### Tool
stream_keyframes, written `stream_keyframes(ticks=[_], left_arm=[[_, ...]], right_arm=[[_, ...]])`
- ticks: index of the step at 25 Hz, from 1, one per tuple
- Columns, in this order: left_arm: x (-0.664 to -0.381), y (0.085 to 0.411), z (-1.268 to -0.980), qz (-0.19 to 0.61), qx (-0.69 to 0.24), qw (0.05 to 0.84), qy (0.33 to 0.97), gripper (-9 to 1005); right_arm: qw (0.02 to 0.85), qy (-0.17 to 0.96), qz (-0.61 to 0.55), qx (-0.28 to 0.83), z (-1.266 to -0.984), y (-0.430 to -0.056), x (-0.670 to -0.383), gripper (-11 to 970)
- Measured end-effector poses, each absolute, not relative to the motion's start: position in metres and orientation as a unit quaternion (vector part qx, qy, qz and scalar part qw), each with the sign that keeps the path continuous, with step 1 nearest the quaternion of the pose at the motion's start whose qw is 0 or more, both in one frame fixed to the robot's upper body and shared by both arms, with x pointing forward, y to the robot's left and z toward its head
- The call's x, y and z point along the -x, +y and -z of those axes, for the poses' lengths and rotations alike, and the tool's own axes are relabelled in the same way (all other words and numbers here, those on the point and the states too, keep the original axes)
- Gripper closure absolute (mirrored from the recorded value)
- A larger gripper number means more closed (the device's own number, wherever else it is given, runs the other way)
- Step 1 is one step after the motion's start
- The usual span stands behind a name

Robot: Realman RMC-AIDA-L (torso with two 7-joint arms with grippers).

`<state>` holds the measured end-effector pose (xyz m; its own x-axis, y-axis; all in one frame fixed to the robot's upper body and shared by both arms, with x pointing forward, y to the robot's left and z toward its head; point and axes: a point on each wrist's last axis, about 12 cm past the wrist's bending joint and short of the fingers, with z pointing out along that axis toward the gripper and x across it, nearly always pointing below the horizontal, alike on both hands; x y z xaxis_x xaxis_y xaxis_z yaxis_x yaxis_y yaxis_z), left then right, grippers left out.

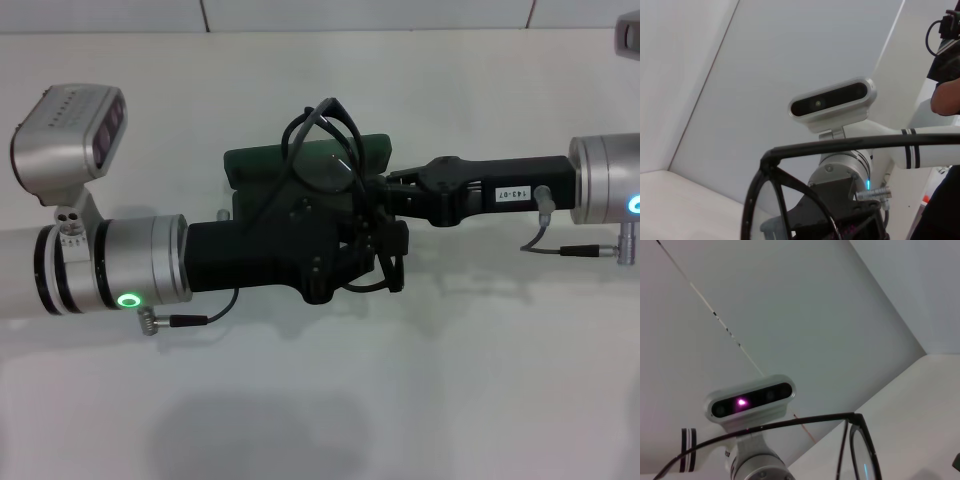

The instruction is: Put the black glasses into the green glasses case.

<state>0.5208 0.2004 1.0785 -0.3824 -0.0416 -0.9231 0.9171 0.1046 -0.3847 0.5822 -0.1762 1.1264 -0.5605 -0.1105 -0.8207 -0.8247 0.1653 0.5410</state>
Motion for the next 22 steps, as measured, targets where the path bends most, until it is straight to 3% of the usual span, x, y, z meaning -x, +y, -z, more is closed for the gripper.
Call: stream_keyframes(ticks=[22], left_arm=[[-0.515, 0.211, -1.086, 0.600, -0.346, 0.392, 0.605, 997]], right_arm=[[0.377, 0.689, -0.523, 0.332, -1.127, -0.207, -0.581, 909]])
